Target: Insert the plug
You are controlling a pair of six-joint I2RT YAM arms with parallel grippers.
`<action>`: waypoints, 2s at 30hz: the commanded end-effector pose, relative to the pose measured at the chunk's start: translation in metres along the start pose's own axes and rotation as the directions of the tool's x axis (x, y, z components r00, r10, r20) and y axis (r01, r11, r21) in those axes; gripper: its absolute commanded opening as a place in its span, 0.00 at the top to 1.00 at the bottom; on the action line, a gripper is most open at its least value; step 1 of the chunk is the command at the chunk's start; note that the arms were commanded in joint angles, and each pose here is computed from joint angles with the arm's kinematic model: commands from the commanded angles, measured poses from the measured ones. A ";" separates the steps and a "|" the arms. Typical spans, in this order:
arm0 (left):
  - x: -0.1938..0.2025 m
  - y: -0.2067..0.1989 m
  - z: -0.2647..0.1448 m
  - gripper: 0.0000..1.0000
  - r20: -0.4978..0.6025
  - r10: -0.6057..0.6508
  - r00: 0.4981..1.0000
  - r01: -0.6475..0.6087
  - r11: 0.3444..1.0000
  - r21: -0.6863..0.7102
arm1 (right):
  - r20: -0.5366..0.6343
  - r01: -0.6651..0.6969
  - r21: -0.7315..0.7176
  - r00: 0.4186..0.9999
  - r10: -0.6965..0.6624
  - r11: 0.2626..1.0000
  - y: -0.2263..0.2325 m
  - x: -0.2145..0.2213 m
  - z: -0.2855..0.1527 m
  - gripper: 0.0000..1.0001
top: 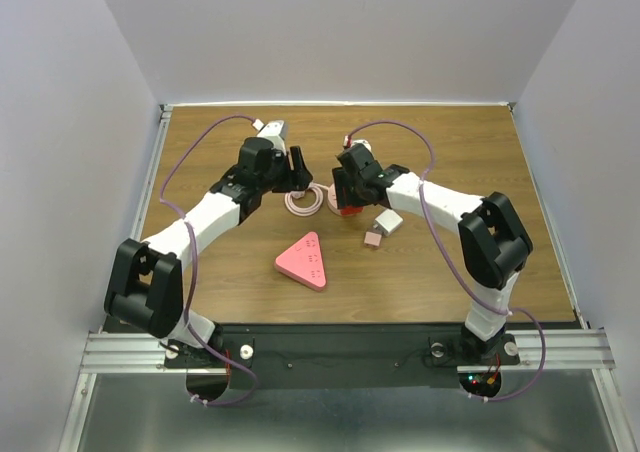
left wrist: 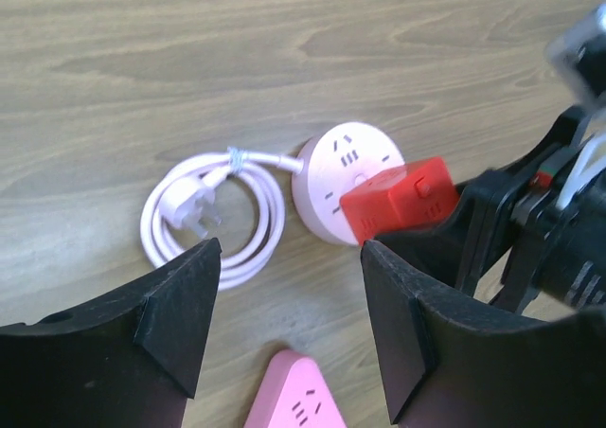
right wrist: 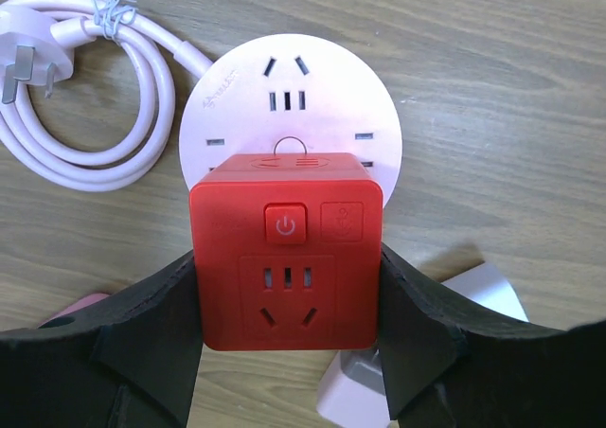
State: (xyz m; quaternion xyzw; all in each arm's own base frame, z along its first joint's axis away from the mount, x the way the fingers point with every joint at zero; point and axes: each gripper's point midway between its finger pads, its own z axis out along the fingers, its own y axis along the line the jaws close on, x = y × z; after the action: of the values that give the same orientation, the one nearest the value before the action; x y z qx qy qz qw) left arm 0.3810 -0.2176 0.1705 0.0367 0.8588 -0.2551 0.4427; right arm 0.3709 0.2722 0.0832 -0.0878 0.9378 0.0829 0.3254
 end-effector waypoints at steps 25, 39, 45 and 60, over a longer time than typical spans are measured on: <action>0.042 -0.057 -0.004 0.22 -0.041 0.026 0.999 -0.025 0.999 0.030 | 0.124 -0.041 -0.024 0.991 0.044 0.999 0.014 -0.023 -0.084 0.00; 0.055 -0.050 0.026 0.01 -0.106 0.067 0.992 -0.078 0.991 -0.108 | 0.155 -0.107 0.078 0.983 0.094 0.991 -0.030 -0.022 -0.087 0.00; 0.051 -0.053 0.031 0.01 -0.111 0.078 0.991 -0.092 0.987 -0.132 | 0.174 -0.121 0.084 0.979 0.105 0.989 -0.040 -0.030 -0.089 0.00; 0.075 -0.043 0.050 0.01 -0.198 0.137 0.971 -0.177 0.964 -0.197 | 0.216 -0.188 0.077 0.962 0.168 0.979 -0.074 -0.039 -0.101 0.00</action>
State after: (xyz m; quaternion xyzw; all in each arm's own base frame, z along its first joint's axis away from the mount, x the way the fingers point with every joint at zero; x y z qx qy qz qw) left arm 0.3513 -0.2884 0.0883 0.0735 0.9194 -0.1376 0.3611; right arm 0.3487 0.1814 0.1523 0.0177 0.9235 0.0507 0.3797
